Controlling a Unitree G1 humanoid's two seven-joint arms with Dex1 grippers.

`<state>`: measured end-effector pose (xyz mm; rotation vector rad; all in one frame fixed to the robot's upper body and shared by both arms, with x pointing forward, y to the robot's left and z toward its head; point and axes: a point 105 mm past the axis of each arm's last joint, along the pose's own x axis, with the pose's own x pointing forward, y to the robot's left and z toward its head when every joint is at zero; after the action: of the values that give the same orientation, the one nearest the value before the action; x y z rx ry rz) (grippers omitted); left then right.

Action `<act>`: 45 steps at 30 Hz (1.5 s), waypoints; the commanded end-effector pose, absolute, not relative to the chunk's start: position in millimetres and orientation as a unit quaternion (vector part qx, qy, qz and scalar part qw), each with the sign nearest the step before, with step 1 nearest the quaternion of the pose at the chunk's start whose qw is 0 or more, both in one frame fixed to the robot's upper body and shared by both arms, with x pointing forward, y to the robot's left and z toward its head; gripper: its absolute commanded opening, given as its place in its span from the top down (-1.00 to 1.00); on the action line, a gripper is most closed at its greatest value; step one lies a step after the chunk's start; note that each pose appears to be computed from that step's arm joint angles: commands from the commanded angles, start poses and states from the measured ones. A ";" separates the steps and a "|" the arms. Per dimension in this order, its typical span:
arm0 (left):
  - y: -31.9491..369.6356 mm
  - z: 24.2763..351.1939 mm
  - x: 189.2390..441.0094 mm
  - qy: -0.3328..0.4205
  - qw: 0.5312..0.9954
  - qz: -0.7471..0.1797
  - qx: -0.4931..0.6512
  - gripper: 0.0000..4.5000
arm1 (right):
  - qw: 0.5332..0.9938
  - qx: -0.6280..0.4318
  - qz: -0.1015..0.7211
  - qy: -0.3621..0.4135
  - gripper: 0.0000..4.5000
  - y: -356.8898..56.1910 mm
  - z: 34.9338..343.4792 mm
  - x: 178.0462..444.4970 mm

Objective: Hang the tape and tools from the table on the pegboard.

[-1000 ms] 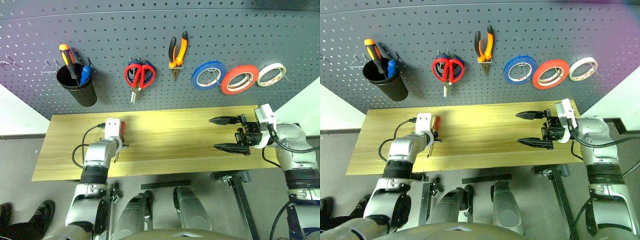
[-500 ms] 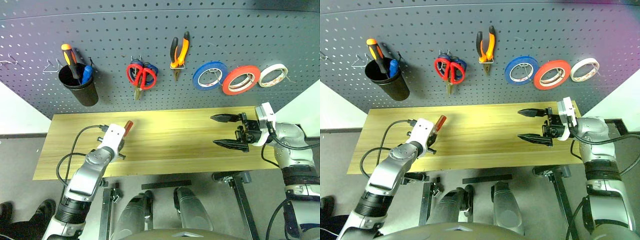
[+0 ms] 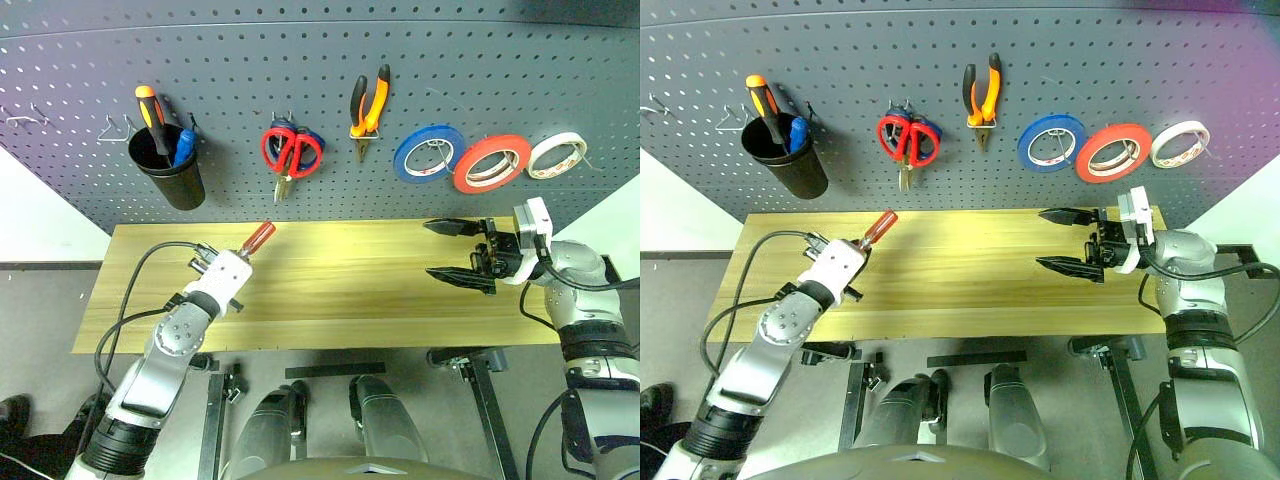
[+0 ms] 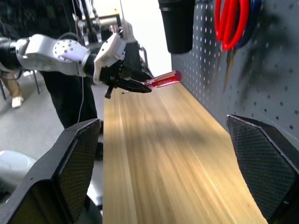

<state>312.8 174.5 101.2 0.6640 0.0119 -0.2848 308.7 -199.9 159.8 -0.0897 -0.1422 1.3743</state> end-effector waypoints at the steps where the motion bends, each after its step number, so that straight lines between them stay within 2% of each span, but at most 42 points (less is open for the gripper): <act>1: 171.9 139.0 307.7 -0.081 0.929 -0.135 0.335 0.63 | 0.765 -0.031 0.636 -0.103 -1.00 -199.1 174.9 310.7; 15: 167.7 225.9 300.5 -0.244 0.894 -0.116 0.356 0.63 | 0.768 -0.005 0.628 -0.128 -1.00 -199.7 180.8 318.1; 25: 169.6 285.3 309.4 -0.317 0.874 -0.094 0.357 0.63 | 0.771 -0.010 0.625 -0.125 -1.00 -199.6 179.4 321.7; 33: 189.1 303.0 317.8 -0.326 0.892 -0.069 0.306 0.63 | 0.773 -0.013 0.623 -0.120 -1.00 -202.1 177.9 320.7; 37: 200.8 309.7 318.9 -0.343 0.905 -0.070 0.240 0.63 | 0.774 -0.015 0.622 -0.117 -1.00 -203.8 178.6 320.4; 45: 229.1 302.6 329.5 -0.332 0.923 -0.047 0.188 0.63 | 0.776 -0.018 0.621 -0.107 -1.00 -207.9 177.1 317.7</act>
<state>336.2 219.1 283.6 0.4024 -0.6078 -0.1353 319.5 -205.7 168.0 0.0001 -0.2118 1.3372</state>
